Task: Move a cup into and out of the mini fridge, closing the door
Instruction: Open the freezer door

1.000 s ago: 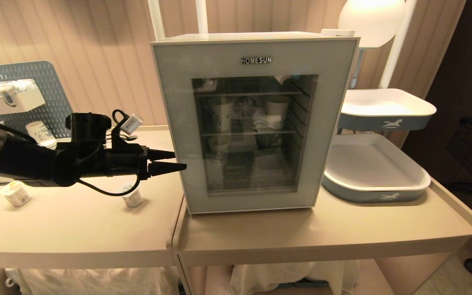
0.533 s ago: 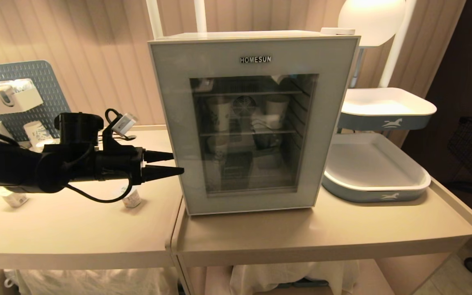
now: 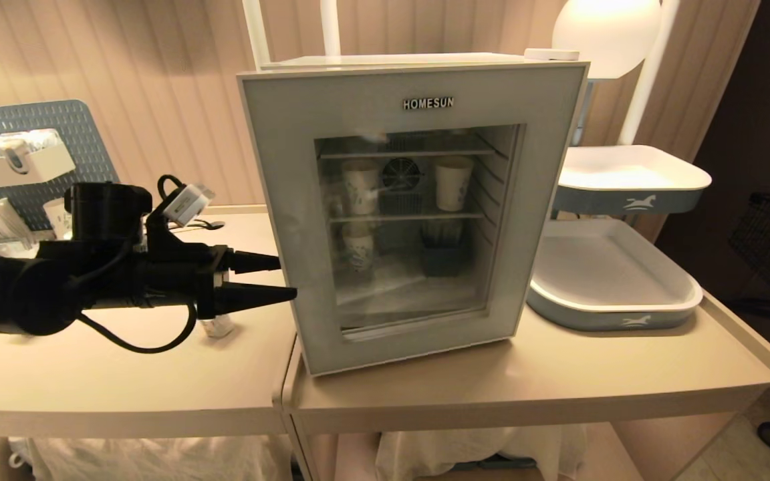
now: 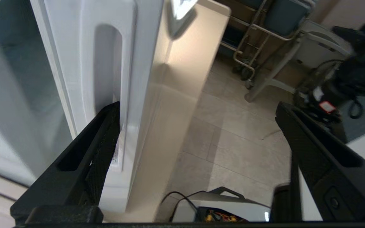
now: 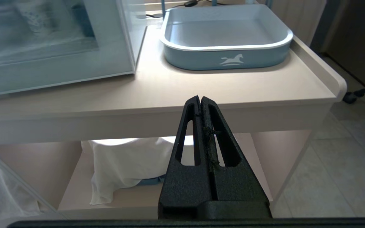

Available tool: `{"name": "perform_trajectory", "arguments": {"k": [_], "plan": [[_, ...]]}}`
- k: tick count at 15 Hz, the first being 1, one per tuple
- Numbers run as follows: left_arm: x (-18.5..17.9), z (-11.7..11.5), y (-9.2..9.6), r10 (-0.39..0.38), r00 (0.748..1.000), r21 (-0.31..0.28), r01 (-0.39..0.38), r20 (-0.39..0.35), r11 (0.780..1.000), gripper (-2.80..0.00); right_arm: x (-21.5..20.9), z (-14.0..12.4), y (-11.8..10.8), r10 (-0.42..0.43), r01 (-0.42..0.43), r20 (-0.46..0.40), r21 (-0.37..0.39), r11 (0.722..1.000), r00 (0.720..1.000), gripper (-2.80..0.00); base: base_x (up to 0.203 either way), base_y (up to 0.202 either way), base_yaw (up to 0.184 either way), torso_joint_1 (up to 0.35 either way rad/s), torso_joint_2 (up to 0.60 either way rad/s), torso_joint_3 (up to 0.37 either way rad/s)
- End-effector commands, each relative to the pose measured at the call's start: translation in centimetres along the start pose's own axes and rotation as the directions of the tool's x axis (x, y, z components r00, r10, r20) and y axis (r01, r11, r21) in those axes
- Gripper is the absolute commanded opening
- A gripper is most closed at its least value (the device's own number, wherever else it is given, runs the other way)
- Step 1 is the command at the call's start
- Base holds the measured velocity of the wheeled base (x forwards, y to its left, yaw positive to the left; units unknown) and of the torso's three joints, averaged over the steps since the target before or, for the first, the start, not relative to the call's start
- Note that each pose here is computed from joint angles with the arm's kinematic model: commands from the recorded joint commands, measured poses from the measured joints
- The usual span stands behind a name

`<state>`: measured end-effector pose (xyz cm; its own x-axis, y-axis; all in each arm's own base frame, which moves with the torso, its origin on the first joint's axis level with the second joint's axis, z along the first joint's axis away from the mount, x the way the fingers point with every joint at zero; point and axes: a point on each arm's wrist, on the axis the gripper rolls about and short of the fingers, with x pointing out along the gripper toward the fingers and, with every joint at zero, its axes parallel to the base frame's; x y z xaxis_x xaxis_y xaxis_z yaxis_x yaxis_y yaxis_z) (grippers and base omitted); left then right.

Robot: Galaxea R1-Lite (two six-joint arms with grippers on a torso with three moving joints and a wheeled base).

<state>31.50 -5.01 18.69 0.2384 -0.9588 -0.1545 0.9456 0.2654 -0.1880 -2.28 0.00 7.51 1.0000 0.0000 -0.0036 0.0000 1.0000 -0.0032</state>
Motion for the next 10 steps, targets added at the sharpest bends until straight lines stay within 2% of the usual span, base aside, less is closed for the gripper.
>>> {"name": "perform_trajectory", "arguments": {"k": [1,3,5,6,8,9,10], "plan": [[-0.3,1.0,-2.6,-0.033,0.999,0.046,0.032,0.013,0.998,0.00,0.0,0.0,0.0,0.001,-0.001,0.001,-0.001,1.000,1.000,-2.80,0.000,0.000,0.000,0.000,0.00,0.000],[0.4,1.0,-5.8,-0.108,0.994,0.067,0.108,0.005,0.992,0.00,0.0,0.0,0.0,0.000,0.000,-0.001,0.000,1.000,1.000,-2.80,0.000,0.000,0.000,0.000,0.00,0.000],[1.9,0.6,-9.4,-0.218,0.976,0.086,0.219,-0.019,0.972,0.00,0.0,0.0,0.0,0.002,-0.002,0.001,-0.001,1.000,1.000,-2.80,0.000,0.000,0.000,0.000,0.00,0.000],[2.7,0.4,-11.3,-0.280,0.960,0.095,0.282,-0.034,0.955,0.00,0.0,0.0,0.0,0.000,0.000,0.000,-0.001,1.000,1.000,-2.80,0.000,0.000,0.000,0.000,0.00,0.000],[4.5,0.1,-15.0,-0.398,0.914,0.116,0.404,-0.073,0.907,0.00,0.0,0.0,0.0,0.001,-0.001,0.001,-0.001,1.000,1.000,-2.80,0.000,0.000,0.000,0.000,0.00,0.000],[5.1,-0.1,-16.9,-0.433,0.897,0.129,0.442,-0.094,0.888,0.00,0.0,0.0,0.0,0.002,-0.002,0.001,-0.001,1.000,1.000,-2.80,0.000,0.000,0.000,0.000,0.00,0.000],[5.4,-0.5,-18.4,-0.440,0.891,0.140,0.453,-0.114,0.881,0.00,0.0,0.0,0.0,0.000,0.000,-0.001,-0.001,1.000,1.000,-2.80,0.000,0.000,0.000,0.000,0.00,0.000]]}}
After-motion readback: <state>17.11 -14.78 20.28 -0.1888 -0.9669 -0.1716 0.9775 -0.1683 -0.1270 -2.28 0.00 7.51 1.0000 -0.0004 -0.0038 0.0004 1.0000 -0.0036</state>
